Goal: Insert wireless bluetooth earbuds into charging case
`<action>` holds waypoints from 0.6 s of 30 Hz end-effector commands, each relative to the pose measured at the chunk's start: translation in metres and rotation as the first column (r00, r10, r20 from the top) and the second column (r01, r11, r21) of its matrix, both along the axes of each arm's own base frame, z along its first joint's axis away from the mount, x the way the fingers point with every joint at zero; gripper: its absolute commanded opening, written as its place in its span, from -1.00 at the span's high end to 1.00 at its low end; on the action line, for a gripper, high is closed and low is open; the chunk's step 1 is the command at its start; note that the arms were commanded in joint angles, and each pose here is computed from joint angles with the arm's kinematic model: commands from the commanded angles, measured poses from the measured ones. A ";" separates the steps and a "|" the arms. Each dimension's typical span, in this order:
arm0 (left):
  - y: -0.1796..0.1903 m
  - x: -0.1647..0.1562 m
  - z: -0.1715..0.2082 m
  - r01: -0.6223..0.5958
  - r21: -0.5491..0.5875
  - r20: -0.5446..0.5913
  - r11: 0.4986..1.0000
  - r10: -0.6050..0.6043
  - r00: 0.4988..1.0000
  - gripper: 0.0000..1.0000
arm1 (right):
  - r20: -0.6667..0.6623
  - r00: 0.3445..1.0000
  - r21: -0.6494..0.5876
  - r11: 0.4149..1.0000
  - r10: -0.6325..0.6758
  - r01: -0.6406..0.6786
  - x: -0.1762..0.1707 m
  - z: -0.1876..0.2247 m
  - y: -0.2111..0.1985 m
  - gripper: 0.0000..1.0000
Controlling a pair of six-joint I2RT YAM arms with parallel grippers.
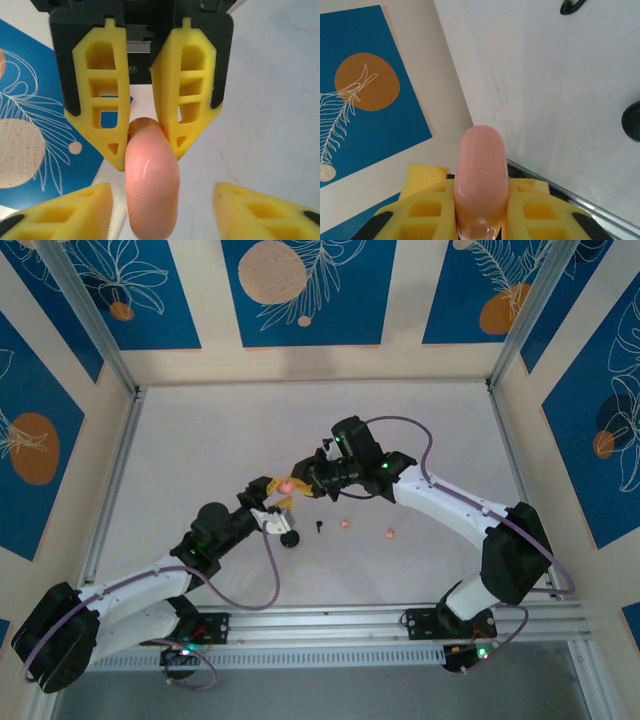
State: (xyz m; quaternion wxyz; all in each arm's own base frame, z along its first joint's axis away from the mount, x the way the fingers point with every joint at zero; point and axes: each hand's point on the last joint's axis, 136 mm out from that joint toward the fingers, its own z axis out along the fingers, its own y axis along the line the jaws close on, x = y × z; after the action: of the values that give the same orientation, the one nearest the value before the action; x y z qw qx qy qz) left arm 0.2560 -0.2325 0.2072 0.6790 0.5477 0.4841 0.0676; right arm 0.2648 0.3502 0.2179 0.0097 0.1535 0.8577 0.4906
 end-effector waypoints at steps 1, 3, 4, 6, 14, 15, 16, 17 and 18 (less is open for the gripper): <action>-0.006 -0.004 0.000 0.032 0.000 -0.037 0.999 -0.032 0.999 -0.31 | 0.134 0.991 -0.044 0.999 0.029 -0.023 0.003 0.012 -0.015 0.61; -0.008 -0.005 0.001 0.040 -0.023 -0.073 0.999 -0.041 0.996 -0.38 | 0.226 0.972 -0.100 0.994 0.067 -0.045 0.005 0.013 -0.025 0.61; -0.009 -0.005 0.002 0.042 -0.034 -0.095 0.999 -0.045 0.995 -0.41 | 0.284 0.954 -0.135 0.989 0.092 -0.055 0.006 0.015 -0.030 0.61; -0.012 -0.007 0.000 0.053 -0.041 -0.150 0.998 -0.059 0.987 -0.47 | 0.384 0.911 -0.187 0.979 0.149 -0.082 0.009 0.018 -0.037 0.62; -0.020 -0.023 0.007 0.131 -0.119 -0.345 0.984 -0.165 0.924 -0.50 | 0.693 0.590 -0.309 0.910 0.414 -0.276 -0.002 0.033 -0.054 0.62; -0.020 -0.026 0.010 0.143 -0.132 -0.368 0.981 -0.182 0.912 -0.50 | 0.717 0.543 -0.320 0.899 0.437 -0.300 -0.005 0.036 -0.054 0.62; -0.021 -0.030 0.013 0.163 -0.144 -0.391 0.976 -0.207 0.897 -0.50 | 0.739 0.494 -0.338 0.887 0.458 -0.316 -0.008 0.037 -0.056 0.62; -0.022 -0.035 0.017 0.181 -0.158 -0.411 0.971 -0.231 0.882 -0.50 | 0.759 0.445 -0.349 0.874 0.475 -0.337 -0.011 0.040 -0.057 0.62; -0.021 -0.038 0.020 0.193 -0.168 -0.431 0.967 -0.248 0.868 -0.49 | 0.773 0.407 -0.356 0.864 0.486 -0.355 -0.014 0.041 -0.058 0.62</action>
State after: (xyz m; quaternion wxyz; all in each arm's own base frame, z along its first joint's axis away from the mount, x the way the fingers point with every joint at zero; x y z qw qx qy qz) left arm 0.2364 -0.2494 0.2146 0.6098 0.5543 0.5585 -0.0949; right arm 0.2678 0.2922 0.2488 0.2709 -0.2062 0.8367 0.4289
